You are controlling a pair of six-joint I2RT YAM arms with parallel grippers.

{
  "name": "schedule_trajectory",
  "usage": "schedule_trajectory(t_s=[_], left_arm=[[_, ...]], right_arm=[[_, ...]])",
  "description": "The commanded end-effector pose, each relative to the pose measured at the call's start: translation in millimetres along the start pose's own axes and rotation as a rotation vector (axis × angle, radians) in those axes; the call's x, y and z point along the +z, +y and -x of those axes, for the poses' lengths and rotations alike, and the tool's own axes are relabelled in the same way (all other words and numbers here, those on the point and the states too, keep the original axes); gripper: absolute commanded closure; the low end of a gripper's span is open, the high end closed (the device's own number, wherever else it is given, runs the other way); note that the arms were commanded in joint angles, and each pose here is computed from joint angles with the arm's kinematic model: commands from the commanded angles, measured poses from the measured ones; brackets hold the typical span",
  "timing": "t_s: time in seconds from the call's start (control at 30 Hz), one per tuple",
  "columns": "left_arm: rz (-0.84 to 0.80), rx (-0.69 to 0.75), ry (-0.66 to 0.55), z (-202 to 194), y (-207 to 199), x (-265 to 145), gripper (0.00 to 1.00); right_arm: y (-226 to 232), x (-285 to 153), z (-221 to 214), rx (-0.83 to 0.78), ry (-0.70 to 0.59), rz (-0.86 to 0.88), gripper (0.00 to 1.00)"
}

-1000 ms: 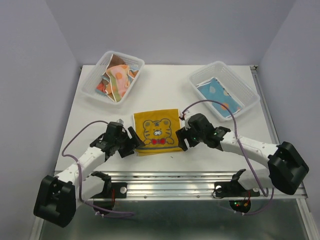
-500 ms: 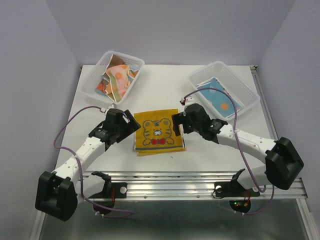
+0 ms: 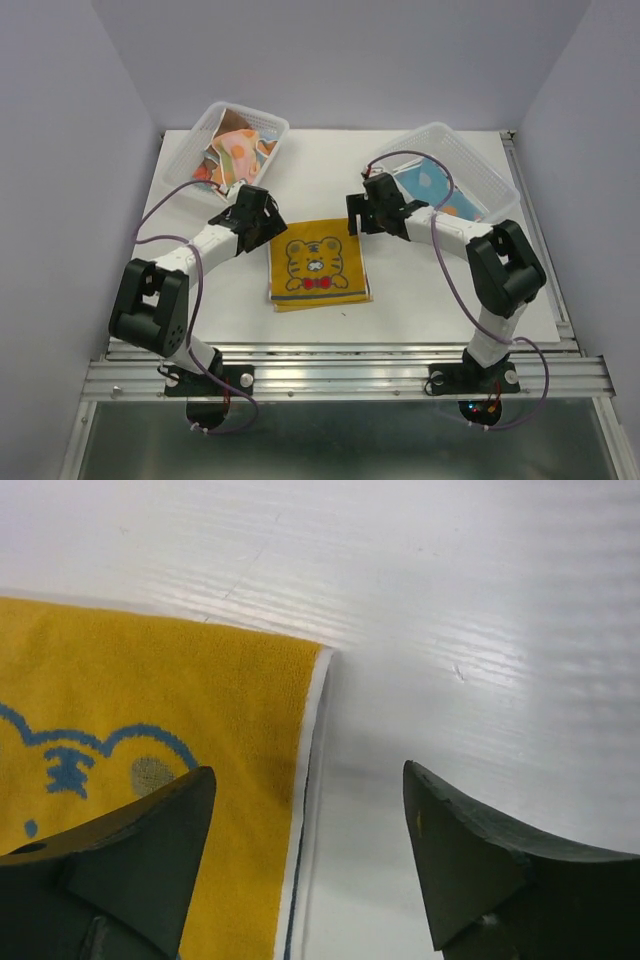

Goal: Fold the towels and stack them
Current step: Fold the towel

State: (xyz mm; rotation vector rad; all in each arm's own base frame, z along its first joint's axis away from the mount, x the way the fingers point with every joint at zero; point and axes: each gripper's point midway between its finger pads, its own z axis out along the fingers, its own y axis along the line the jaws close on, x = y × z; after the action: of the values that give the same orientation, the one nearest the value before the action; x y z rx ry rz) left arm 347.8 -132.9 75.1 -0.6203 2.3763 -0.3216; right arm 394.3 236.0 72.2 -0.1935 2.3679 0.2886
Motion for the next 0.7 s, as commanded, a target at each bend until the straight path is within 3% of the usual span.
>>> schedule_trajectory(t_s=[0.0, 0.13, 0.27, 0.67], left_arm=[[0.011, 0.009, -0.09, 34.9, -12.1, 7.9, 0.22], [0.047, 0.007, -0.071, 36.9, -6.5, 25.5, 0.26], [0.069, 0.004, -0.056, 37.9, -2.4, 37.1, 0.3], [0.095, 0.013, -0.005, 34.2, 2.2, 59.9, 0.54]], right_arm=[[14.9, 5.5, 36.6, 0.002, -0.072, 0.054, 0.25], [9.1, 18.4, 40.9, -0.005, -0.076, 0.036, 0.39], [5.3, 29.4, 43.6, -0.003, -0.074, 0.03, 0.41], [-7.7, 54.5, 39.7, 0.032, -0.056, 0.028, 0.49]])
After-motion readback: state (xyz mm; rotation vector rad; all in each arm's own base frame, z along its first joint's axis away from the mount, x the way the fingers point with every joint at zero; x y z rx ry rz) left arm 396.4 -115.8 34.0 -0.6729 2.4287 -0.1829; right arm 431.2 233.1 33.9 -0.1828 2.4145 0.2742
